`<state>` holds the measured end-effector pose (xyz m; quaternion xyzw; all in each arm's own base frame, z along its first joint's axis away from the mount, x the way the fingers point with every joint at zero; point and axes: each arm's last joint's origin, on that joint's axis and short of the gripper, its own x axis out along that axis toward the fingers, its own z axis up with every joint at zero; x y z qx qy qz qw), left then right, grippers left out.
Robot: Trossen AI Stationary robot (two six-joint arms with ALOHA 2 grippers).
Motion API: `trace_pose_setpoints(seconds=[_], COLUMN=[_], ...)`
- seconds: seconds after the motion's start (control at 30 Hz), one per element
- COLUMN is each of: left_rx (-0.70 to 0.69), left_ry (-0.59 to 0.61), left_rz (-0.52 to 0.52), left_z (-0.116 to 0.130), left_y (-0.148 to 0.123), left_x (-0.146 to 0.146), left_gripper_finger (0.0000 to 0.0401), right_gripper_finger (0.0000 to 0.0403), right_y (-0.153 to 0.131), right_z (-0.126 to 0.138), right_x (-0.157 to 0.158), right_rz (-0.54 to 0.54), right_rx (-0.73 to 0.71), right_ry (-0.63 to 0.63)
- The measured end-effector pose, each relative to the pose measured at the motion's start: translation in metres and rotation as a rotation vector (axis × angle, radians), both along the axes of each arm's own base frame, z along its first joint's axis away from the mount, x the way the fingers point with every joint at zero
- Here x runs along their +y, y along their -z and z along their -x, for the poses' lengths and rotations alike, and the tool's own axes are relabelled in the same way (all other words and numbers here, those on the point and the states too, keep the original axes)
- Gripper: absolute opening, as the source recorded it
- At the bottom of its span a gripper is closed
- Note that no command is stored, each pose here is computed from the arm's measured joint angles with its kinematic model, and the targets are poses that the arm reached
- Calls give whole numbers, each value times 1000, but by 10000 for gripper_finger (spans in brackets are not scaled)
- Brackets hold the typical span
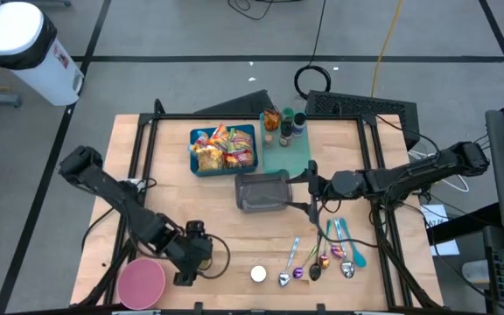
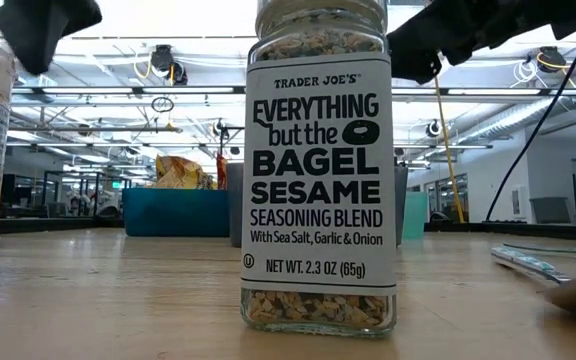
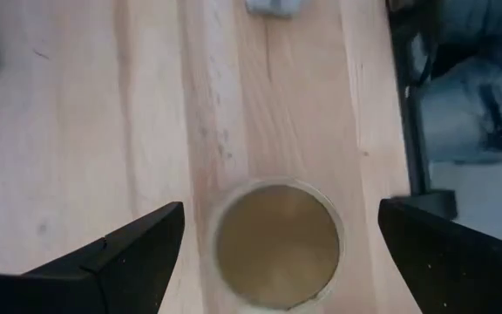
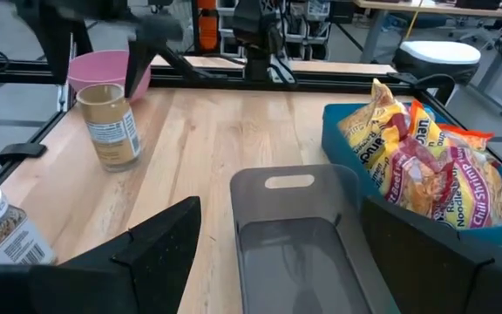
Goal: Pick & Place Food Item
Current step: Put the golden seasoning bottle into the green bin
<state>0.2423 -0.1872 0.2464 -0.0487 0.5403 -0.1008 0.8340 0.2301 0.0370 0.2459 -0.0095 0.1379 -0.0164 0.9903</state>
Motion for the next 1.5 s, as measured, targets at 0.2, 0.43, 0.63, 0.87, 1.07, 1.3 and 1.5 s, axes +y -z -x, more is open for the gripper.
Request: trace_pose_setpoints(seconds=[0.2,0.43,0.63,0.87,1.07,1.3,1.5], left_rx=[60,110,124,99,86,-74,-232], left_ry=[-5,0,3,-115,-228,-195,-186], left_rz=[-55,-61,-37,-39,-62,-107,-182], left_z=[-7,-10,-10,-14,-29,-66,-92], left_y=[23,36,35,34,28,-25,-68], left_x=[-8,-11,-11,-7,15,46,87], left_gripper_finger=[390,385,299,277,277,277,277], right_gripper_finger=[304,304,304,304,304,304,304], right_y=[0,0,0,0,0,-3,0], right_z=[0,0,0,0,0,-1,-3], right_x=[0,0,0,0,0,0,1], right_rz=[4,4,4,-4,-5,-11,-15], right_rx=[0,0,0,0,0,-33,-23], right_ry=[-2,-2,-2,0,-3,-4,-3])
